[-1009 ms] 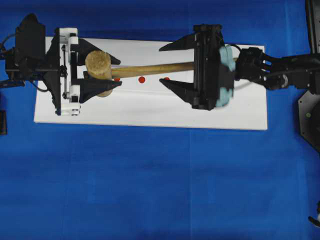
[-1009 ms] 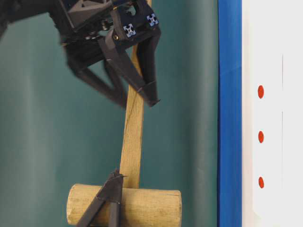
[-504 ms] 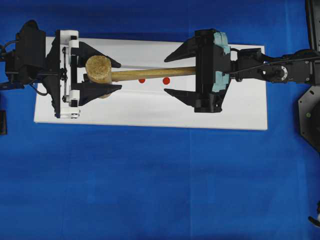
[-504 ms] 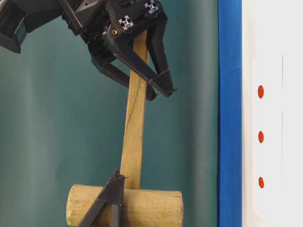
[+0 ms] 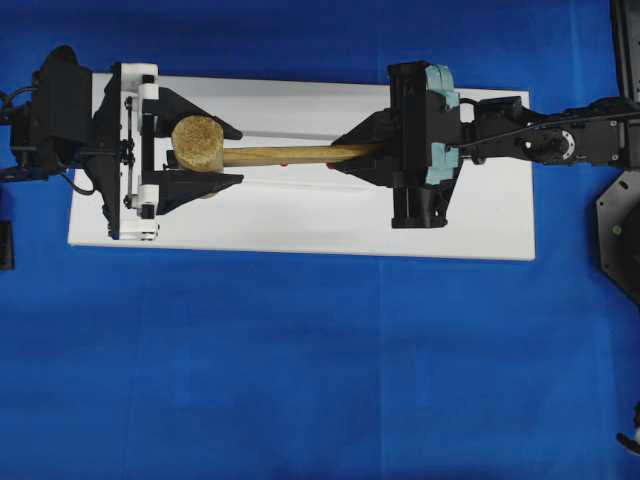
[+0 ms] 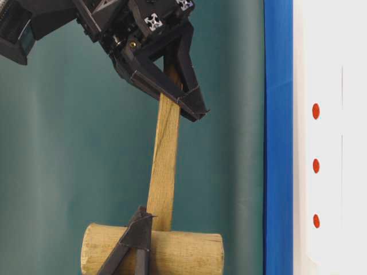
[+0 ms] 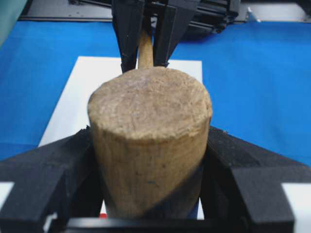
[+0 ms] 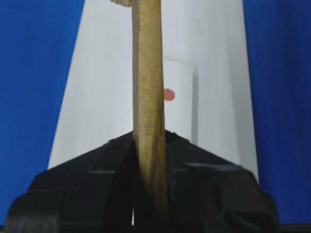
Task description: Hit the mark with a hammer.
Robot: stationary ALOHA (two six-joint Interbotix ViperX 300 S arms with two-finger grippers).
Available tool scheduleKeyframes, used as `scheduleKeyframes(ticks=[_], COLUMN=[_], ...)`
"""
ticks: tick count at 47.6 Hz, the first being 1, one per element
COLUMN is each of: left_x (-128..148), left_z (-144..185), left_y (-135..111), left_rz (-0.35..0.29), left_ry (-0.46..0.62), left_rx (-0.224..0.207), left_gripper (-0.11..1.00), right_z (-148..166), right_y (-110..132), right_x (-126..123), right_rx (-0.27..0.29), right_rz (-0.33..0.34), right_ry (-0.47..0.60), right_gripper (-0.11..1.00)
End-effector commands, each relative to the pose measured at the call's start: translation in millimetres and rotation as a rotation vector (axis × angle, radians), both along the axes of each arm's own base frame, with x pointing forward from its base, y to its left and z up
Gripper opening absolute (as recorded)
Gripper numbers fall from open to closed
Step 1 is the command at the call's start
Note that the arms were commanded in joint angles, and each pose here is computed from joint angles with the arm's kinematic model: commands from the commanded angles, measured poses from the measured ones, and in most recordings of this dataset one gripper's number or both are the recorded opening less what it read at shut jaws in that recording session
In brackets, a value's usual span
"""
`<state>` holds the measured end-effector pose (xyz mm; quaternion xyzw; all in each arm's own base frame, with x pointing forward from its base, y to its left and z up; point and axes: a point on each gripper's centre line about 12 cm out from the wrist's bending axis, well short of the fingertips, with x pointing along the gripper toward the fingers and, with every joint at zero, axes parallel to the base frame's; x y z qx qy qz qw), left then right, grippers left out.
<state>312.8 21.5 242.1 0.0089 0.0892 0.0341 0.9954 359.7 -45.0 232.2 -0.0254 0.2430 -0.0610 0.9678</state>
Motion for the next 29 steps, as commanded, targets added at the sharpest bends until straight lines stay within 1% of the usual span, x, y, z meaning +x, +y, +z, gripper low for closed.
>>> scheduleKeyframes(ticks=[1, 6, 17, 29], left_x=[1.9, 1.8, 1.6, 0.9], left_z=[10.1, 8.9, 9.4, 7.7], left_y=[-0.7, -0.7, -0.7, -0.8], left_rz=[-0.001, -0.001, -0.001, 0.001], left_ry=[-0.033, -0.028, -0.029, -0.016], left_rx=[-0.003, -0.004, -0.004, -0.014], left_gripper=[0.45, 0.45, 0.45, 0.45], right_z=[18.3, 18.5, 18.1, 16.9], right_y=[-2.3, -2.8, -2.4, -2.4], right_x=[2.6, 2.7, 2.6, 2.0], right_rx=[-0.003, 0.002, 0.032, 0.049], right_rz=[-0.009, -0.016, -0.027, -0.036], right_ry=[-0.051, -0.054, -0.055, -0.054], right_gripper=[0.03, 0.03, 0.03, 0.03])
